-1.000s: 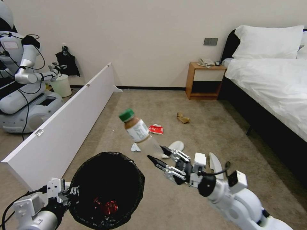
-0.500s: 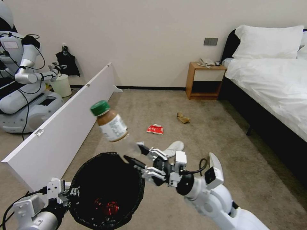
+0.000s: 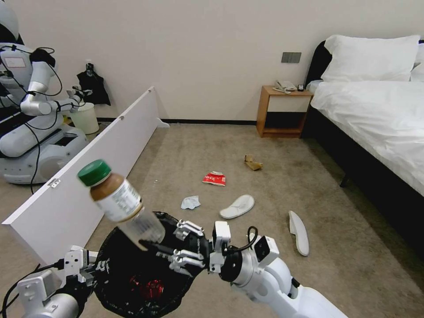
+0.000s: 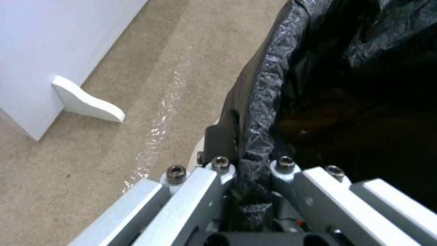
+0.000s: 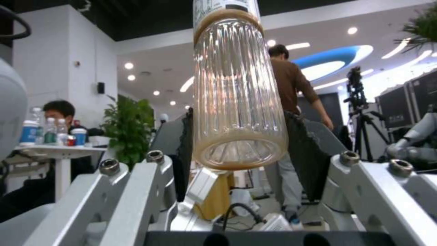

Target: Pick up the trash bin, then pick up the garbage from the floor and place it into the trash bin.

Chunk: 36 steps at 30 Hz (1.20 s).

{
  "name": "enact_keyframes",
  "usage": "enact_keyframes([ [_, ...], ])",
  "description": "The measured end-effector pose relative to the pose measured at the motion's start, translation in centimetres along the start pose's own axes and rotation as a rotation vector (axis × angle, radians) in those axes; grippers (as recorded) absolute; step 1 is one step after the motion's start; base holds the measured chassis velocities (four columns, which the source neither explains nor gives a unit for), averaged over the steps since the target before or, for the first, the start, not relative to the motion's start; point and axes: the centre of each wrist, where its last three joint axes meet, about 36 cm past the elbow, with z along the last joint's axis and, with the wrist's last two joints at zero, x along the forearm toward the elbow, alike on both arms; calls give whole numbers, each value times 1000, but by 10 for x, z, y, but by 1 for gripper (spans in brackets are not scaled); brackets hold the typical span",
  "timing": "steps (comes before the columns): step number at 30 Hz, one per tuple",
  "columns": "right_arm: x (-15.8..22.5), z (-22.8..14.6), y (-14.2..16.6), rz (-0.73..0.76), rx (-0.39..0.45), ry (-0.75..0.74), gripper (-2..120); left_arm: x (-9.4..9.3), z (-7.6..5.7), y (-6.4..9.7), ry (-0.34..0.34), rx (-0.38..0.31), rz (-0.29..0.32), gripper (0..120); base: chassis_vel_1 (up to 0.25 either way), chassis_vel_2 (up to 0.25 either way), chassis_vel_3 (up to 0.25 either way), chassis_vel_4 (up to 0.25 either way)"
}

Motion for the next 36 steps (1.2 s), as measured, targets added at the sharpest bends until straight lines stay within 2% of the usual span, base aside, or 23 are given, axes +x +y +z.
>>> enact_keyframes([
  [13,6,12,-1,7,-16,37,46,3,0,-2,8,5,13,2,0,0,0,0],
  [15,8,14,0,10,-18,47,57,5,1,-3,13,9,16,2,0,0,0,0],
  [17,9,15,0,11,-18,51,61,5,0,-3,14,9,16,2,0,0,0,0],
  [19,10,16,1,12,-19,54,74,6,0,-3,15,9,17,2,0,0,0,0],
  [22,10,16,1,13,-19,54,79,7,0,-3,17,10,19,2,0,0,0,0],
  [25,11,14,1,15,-16,55,95,8,0,-3,21,13,21,2,0,0,0,0],
  [28,11,12,2,13,-12,54,99,8,0,-3,23,12,19,2,0,0,0,0],
  [36,10,5,0,9,-1,43,100,8,1,-3,28,12,16,2,0,0,0,0],
])
